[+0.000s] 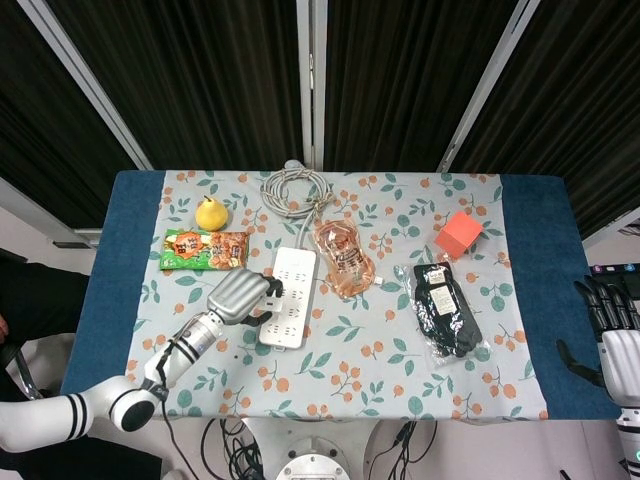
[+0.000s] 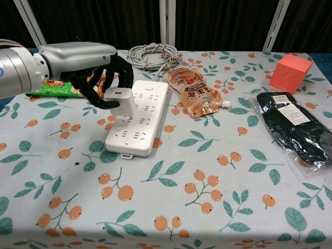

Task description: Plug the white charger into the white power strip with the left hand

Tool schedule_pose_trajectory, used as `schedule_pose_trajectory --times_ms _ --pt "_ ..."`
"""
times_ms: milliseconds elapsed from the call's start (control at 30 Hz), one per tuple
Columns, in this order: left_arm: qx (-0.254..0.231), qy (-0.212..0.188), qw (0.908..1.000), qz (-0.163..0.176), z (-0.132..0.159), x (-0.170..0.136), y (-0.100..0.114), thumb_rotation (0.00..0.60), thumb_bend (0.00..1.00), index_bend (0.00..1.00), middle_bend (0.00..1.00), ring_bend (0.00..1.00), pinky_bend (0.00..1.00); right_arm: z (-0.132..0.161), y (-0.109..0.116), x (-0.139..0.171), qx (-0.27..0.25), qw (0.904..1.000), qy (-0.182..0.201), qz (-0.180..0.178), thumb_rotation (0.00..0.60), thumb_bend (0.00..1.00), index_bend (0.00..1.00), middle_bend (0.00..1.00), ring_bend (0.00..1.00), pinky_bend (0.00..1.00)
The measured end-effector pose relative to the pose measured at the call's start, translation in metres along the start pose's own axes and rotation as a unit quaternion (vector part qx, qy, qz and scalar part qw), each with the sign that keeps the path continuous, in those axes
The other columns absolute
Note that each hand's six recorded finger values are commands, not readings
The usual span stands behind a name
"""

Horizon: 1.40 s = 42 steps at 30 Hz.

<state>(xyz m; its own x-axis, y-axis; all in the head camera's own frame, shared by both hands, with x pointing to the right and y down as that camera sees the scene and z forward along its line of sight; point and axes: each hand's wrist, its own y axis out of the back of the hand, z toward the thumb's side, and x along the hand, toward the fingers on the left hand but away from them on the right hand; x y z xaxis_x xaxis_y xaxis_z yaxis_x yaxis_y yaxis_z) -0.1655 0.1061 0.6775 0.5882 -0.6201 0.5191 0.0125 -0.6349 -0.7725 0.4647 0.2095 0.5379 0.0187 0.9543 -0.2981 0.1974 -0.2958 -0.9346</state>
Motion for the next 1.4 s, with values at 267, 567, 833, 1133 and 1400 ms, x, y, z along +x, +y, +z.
schedule_pose_trajectory --times_ms 267,567,833,1133,1400 --pt "0.007 -0.002 0.9999 -0.012 0.0009 0.0058 -0.0017 0.6 0.55 0.63 0.72 0.54 0.65 -0.0031 0.0011 0.0026 -0.001 1.0 -0.005 -0.002 0.6 0.27 0.0 0.0 0.0 0.0" --pt "0.016 -0.003 0.9997 -0.02 0.0002 0.0081 -0.0049 0.6 0.55 0.63 0.72 0.54 0.65 -0.0056 0.0011 0.0034 -0.001 1.0 -0.008 -0.001 0.6 0.27 0.0 0.0 0.0 0.0" --pt "0.021 -0.001 0.9995 -0.025 -0.0033 0.0093 -0.0043 0.6 0.55 0.63 0.72 0.54 0.65 -0.0054 0.0008 0.0031 -0.001 1.0 -0.009 -0.001 0.6 0.27 0.0 0.0 0.0 0.0" --pt "0.025 0.002 0.9994 -0.022 -0.0065 0.01 -0.002 0.6 0.55 0.63 0.72 0.54 0.65 -0.0047 0.0009 0.0034 0.0 0.9999 -0.011 -0.001 0.6 0.27 0.0 0.0 0.0 0.0" --pt "0.035 0.003 0.9992 -0.021 -0.0079 0.01 -0.0013 0.6 0.55 0.63 0.72 0.54 0.65 -0.0045 0.0009 0.0035 0.001 0.9999 -0.012 -0.001 0.6 0.27 0.0 0.0 0.0 0.0"
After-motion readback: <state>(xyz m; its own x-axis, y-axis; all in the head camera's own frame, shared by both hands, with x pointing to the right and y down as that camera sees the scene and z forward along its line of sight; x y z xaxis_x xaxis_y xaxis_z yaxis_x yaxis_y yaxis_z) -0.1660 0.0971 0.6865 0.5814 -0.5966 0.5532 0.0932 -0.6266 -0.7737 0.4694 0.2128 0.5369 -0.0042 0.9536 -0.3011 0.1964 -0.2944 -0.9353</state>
